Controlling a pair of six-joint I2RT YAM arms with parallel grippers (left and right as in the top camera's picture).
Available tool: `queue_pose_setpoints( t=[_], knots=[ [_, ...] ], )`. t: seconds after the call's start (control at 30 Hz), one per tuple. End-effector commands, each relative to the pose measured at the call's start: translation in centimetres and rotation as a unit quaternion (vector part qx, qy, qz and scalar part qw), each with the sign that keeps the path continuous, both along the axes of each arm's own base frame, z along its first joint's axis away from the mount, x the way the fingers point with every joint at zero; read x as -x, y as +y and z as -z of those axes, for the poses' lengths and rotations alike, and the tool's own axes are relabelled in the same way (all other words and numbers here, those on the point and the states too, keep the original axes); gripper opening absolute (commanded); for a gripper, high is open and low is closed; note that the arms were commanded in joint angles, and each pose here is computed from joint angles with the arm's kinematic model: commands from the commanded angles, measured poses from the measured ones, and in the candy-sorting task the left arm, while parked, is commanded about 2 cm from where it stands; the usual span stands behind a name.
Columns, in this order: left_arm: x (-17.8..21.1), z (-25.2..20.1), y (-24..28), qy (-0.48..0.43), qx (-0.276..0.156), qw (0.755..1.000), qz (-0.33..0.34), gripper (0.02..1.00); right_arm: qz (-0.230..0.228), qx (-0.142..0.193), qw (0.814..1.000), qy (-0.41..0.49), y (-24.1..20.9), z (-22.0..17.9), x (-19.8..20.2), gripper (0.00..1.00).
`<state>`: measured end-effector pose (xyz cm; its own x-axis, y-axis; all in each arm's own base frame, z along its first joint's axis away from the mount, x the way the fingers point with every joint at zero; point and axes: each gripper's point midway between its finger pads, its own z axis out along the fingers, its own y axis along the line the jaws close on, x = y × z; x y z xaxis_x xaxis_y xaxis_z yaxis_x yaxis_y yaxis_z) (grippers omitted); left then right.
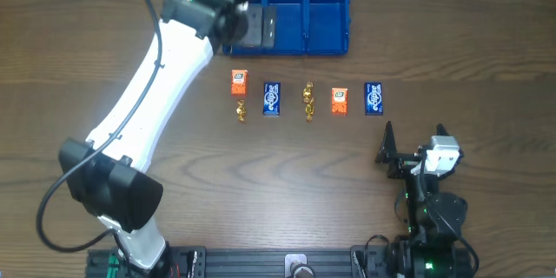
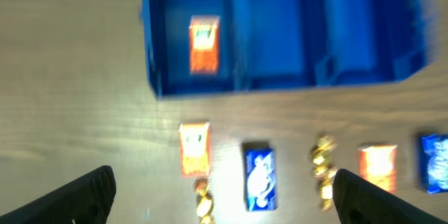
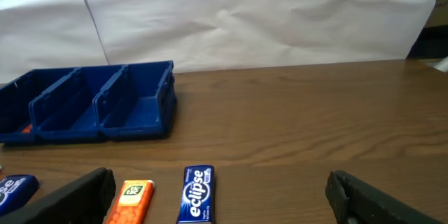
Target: Sort Candies Into Trays
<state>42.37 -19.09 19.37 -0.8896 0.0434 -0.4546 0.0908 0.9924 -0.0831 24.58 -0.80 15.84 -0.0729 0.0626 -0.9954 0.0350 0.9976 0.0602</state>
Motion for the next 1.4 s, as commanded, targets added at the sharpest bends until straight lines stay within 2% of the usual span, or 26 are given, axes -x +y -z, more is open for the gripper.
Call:
queue_pose_setpoints(
  t=[0.03, 0.33, 0.7, 1.27, 1.37, 1.4],
  knots=[
    [1.8, 7.2, 1.1, 0.069, -0.018, 0.997, -0.029, 0.998, -0.003, 0.005, 1.000, 0.002, 0.2, 0.2, 0.0, 1.000],
    [2.3, 12.4, 1.9, 0.083, -0.007, 0.996, -0.043, 0.998, -0.003, 0.005, 1.000, 0.002, 0.2, 0.2, 0.0, 1.000],
    [1.0, 17.4, 2.0, 0.097, -0.029, 0.994, -0.047, 0.996, -0.003, 0.005, 1.000, 0.002, 0.2, 0.2, 0.0, 1.000],
    [1.1, 20.0, 2.5, 0.116, -0.040, 0.991, -0.052, 0.998, -0.003, 0.005, 1.000, 0.002, 0.2, 0.2, 0.0, 1.000],
    [0.9, 20.0, 2.4, 0.113, -0.038, 0.991, -0.052, 0.941, -0.003, 0.005, 1.000, 0.002, 0.2, 0.2, 0.0, 1.000],
    [0.9, 20.0, 2.4, 0.113, -0.038, 0.991, -0.052, 0.884, -0.003, 0.005, 1.000, 0.002, 0.2, 0.2, 0.0, 1.000]
  ],
)
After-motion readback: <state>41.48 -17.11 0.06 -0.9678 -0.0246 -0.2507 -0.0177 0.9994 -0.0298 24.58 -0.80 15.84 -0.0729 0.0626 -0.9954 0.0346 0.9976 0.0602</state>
